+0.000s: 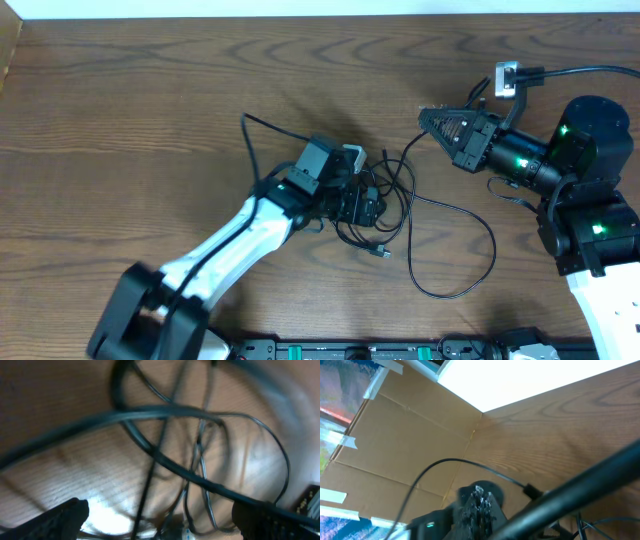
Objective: Untangle cables
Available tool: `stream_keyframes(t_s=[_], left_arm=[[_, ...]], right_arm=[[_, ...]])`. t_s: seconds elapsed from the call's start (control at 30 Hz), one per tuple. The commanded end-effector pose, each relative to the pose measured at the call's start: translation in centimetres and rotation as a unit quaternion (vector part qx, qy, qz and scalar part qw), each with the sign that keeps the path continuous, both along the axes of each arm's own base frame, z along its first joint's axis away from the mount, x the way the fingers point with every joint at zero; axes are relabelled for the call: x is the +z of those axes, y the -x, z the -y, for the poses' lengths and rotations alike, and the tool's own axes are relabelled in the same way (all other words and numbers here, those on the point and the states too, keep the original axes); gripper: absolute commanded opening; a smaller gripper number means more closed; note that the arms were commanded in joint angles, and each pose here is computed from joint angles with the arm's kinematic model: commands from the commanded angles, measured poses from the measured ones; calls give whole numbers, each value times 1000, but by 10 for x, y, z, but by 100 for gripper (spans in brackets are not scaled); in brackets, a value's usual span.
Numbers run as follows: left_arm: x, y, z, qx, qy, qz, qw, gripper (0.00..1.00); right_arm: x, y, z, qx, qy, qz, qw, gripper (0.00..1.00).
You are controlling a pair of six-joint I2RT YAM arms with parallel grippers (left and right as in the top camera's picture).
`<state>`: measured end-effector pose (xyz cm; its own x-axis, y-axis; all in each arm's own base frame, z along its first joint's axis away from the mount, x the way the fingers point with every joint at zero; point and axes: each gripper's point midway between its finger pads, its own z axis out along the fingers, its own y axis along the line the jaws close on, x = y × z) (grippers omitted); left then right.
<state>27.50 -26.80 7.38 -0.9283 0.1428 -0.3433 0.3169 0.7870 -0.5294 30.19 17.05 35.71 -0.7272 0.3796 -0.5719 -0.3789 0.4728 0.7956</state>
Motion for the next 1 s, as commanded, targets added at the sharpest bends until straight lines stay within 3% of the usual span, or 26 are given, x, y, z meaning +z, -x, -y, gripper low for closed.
stream_keyframes(t_s=[0.0, 0.07, 0.13, 0.2, 0.5, 0.8, 0.97], left_arm=[[-22, -7, 0, 60, -4, -44, 997, 84], [-29, -9, 1, 67, -3, -50, 996, 62], [-33, -13, -3, 75, -11, -47, 996, 27], [-35, -19, -14, 94, -27, -43, 994, 11], [-37, -38, -110, 213, -96, -75, 969, 8], [-49, -29, -200, 280, -137, -138, 940, 8], [-51, -25, -250, 352, -132, -169, 911, 8]], right_arm=[[4, -1, 3, -5, -2, 5, 1000, 1], [4, -1, 3, -5, -2, 5, 1000, 1], [4, -1, 3, -5, -2, 5, 1000, 1], [5, -1, 5, -6, 1, 11, 1000, 1], [3, -3, 42, -58, 19, 12, 998, 1], [-17, -3, 76, -103, 48, -15, 993, 1], [-24, -5, 92, -127, 52, -32, 990, 1]])
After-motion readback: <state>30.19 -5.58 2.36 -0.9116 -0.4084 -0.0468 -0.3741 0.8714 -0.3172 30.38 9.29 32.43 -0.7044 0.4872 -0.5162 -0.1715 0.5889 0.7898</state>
